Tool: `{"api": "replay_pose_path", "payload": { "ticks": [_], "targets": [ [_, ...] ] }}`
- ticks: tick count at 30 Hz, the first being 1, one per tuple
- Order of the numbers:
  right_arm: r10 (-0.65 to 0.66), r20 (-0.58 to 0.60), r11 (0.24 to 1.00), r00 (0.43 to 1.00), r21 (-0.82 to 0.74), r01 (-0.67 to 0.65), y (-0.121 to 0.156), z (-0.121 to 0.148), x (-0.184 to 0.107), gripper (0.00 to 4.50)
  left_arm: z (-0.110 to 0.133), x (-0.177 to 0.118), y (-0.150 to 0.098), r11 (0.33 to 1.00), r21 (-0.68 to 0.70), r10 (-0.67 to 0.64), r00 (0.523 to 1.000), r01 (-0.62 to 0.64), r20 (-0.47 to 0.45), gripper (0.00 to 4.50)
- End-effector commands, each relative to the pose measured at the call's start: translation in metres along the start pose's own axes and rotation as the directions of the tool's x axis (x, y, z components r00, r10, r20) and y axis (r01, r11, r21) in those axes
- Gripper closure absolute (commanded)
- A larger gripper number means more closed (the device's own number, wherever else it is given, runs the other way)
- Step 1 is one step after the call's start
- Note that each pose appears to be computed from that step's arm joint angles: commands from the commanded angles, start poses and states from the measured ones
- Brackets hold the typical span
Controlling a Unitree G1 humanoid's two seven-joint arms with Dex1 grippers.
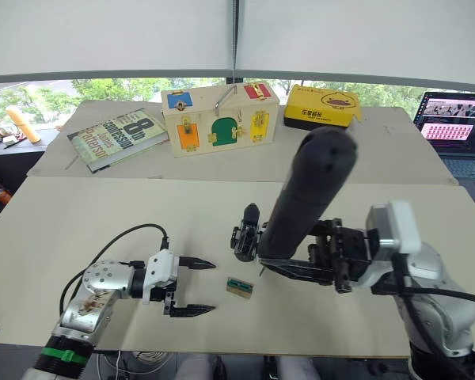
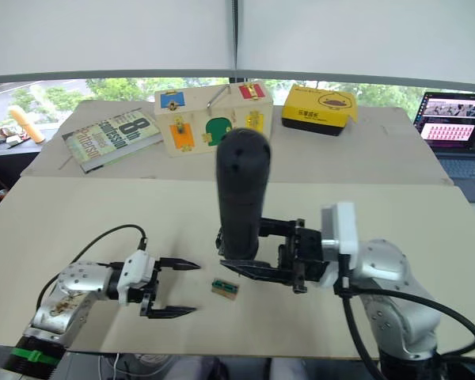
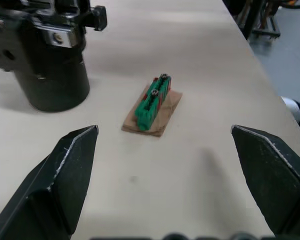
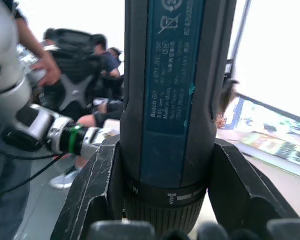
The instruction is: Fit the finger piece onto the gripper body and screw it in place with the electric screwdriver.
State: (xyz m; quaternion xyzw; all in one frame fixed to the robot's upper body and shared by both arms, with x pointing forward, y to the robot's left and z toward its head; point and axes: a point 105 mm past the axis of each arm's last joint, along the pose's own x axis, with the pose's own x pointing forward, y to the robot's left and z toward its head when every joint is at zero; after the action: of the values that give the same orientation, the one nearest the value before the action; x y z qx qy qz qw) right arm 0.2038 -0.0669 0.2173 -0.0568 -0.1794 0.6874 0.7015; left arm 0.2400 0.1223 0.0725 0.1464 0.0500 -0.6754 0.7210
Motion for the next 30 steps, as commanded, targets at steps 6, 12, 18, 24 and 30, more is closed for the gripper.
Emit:
{"api": "replay_pose_path", "payload": {
  "ticks": [6,12,18,24,30],
  "targets": [
    [0.077,0.015,0.996,0.997,-0.057,-0.076,-0.002,-0.008,0.008,2.59,-0.001,0.023,0.006,0.999,0.034,-0.017,1.000,0.017,0.004,0.00],
    [0.111,-0.018,0.992,0.994,-0.057,-0.112,0.005,-0.021,0.010,2.59,-0.011,0.032,0.002,0.998,0.041,-0.052,0.998,0.053,-0.024,0.00],
    [0.118,-0.023,0.992,0.993,-0.046,-0.119,0.005,-0.024,0.012,2.59,-0.014,0.038,0.001,0.998,0.027,-0.063,0.998,0.064,-0.016,0.00],
    [0.114,-0.029,0.993,0.993,-0.035,-0.115,0.005,-0.028,0.012,2.59,-0.014,0.041,-0.001,0.997,0.007,-0.073,0.997,0.073,-0.011,0.00],
    [0.110,-0.035,0.993,0.993,-0.030,-0.111,0.004,-0.029,0.013,2.59,-0.014,0.042,-0.003,0.997,-0.001,-0.077,0.997,0.077,-0.013,0.00]
  ]
}}
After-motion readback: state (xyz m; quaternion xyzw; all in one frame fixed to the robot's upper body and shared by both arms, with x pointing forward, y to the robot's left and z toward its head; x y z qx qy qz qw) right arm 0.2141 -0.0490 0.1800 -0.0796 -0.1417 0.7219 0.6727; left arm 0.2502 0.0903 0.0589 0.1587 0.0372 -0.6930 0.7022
